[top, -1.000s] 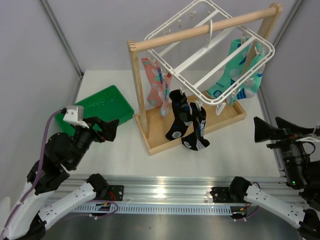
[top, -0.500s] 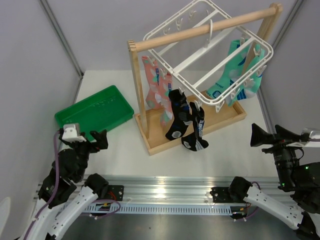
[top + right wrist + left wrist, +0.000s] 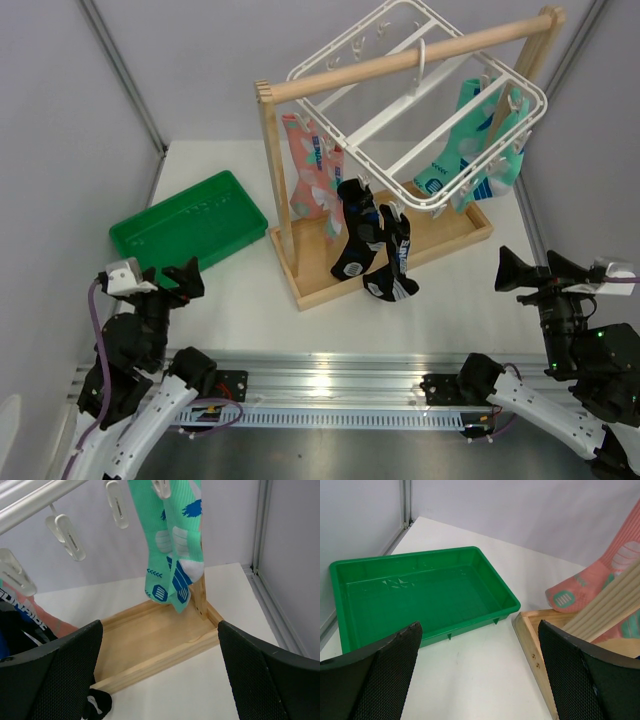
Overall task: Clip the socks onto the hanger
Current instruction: Reset both arms
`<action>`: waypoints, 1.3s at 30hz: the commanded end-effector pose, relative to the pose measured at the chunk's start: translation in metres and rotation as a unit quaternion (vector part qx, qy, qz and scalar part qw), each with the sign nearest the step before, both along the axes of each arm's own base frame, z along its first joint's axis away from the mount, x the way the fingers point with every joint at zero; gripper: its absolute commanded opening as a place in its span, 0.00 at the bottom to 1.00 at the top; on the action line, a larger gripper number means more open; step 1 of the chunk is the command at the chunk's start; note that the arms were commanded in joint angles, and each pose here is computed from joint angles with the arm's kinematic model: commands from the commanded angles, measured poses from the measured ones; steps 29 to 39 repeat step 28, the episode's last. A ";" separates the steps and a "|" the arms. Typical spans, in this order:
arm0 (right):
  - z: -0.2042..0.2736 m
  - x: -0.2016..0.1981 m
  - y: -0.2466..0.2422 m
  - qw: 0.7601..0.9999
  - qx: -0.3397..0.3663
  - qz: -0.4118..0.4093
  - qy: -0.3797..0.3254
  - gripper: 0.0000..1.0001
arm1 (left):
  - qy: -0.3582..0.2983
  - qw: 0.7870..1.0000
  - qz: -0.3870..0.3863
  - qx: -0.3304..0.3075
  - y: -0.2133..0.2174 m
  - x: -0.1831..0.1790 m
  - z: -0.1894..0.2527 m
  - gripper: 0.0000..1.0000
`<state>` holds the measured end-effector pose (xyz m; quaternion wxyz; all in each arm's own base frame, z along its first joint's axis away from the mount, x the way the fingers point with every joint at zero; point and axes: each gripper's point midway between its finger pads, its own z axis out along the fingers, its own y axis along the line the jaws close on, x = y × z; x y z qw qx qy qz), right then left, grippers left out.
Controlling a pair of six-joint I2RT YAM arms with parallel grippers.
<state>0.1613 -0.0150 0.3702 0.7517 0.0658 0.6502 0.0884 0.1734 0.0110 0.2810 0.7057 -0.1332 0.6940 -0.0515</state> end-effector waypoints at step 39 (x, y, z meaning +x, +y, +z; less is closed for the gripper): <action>0.000 0.004 0.002 1.000 0.010 -0.012 -0.011 1.00 | 0.006 1.000 -0.022 0.001 -0.013 0.011 0.001 1.00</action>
